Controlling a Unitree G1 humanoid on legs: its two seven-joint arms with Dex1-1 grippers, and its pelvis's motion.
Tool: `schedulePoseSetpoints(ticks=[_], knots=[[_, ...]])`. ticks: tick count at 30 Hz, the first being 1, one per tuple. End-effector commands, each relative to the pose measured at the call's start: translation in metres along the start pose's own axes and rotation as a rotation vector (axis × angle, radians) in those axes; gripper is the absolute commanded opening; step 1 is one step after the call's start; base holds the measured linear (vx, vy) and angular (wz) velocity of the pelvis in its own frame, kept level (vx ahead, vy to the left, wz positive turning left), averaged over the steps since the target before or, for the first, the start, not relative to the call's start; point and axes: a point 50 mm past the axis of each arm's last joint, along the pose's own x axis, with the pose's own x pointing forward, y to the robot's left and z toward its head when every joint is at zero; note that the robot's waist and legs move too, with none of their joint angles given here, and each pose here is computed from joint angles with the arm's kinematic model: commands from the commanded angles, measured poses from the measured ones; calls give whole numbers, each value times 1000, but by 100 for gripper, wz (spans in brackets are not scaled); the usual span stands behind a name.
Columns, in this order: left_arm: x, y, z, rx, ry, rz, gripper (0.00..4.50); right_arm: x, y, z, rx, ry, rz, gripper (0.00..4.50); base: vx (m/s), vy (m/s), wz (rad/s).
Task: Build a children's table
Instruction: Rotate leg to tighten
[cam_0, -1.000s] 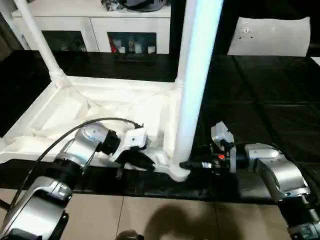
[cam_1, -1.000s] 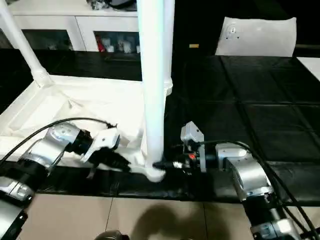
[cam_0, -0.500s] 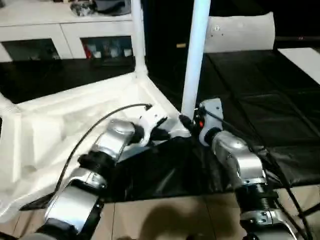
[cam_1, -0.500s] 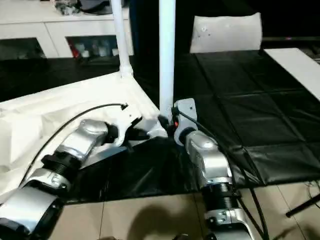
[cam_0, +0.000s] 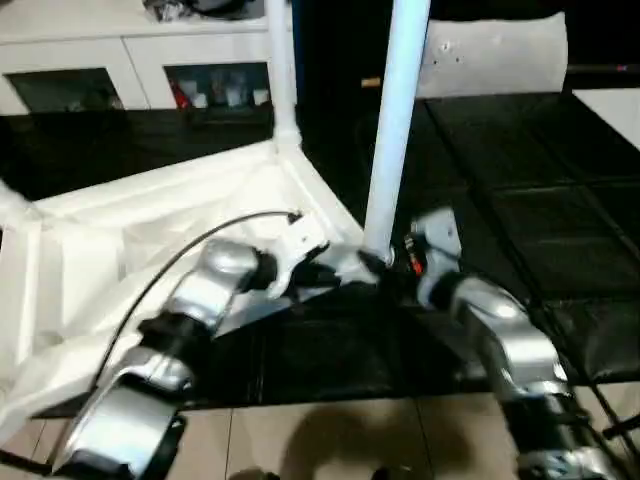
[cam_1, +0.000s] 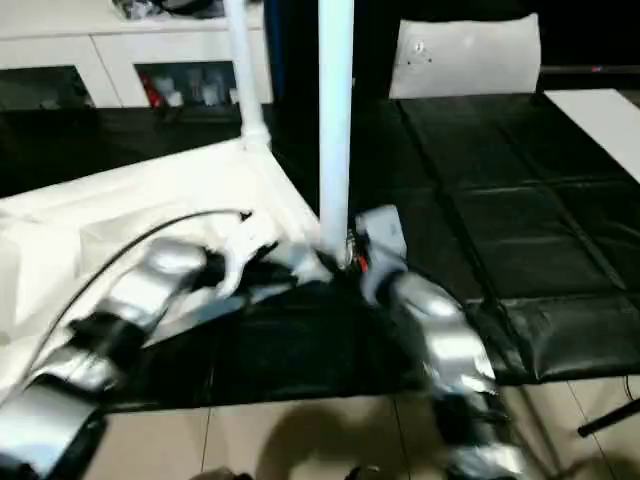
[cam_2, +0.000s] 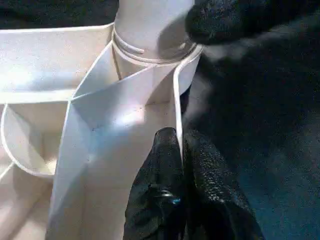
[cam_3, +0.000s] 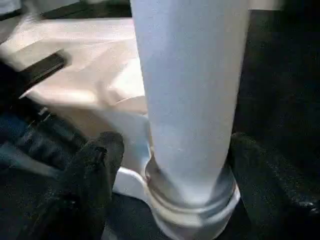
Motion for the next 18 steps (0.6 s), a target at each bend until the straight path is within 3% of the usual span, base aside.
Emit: schedulePoseSetpoints(ticks=[1, 15, 18], knots=[[-5, -8, 4, 99, 12, -142, 0, -5, 1, 9, -42, -4, 130, 403, 0, 0, 0], [-23, -19, -2, 238, 105, -406, 0, -20, 4, 16, -102, 104, 559, 403, 0, 0, 0], [-23, -21, -1, 261, 111, -437, 0, -19, 5, 15, -118, 123, 614, 368, 0, 0, 0]])
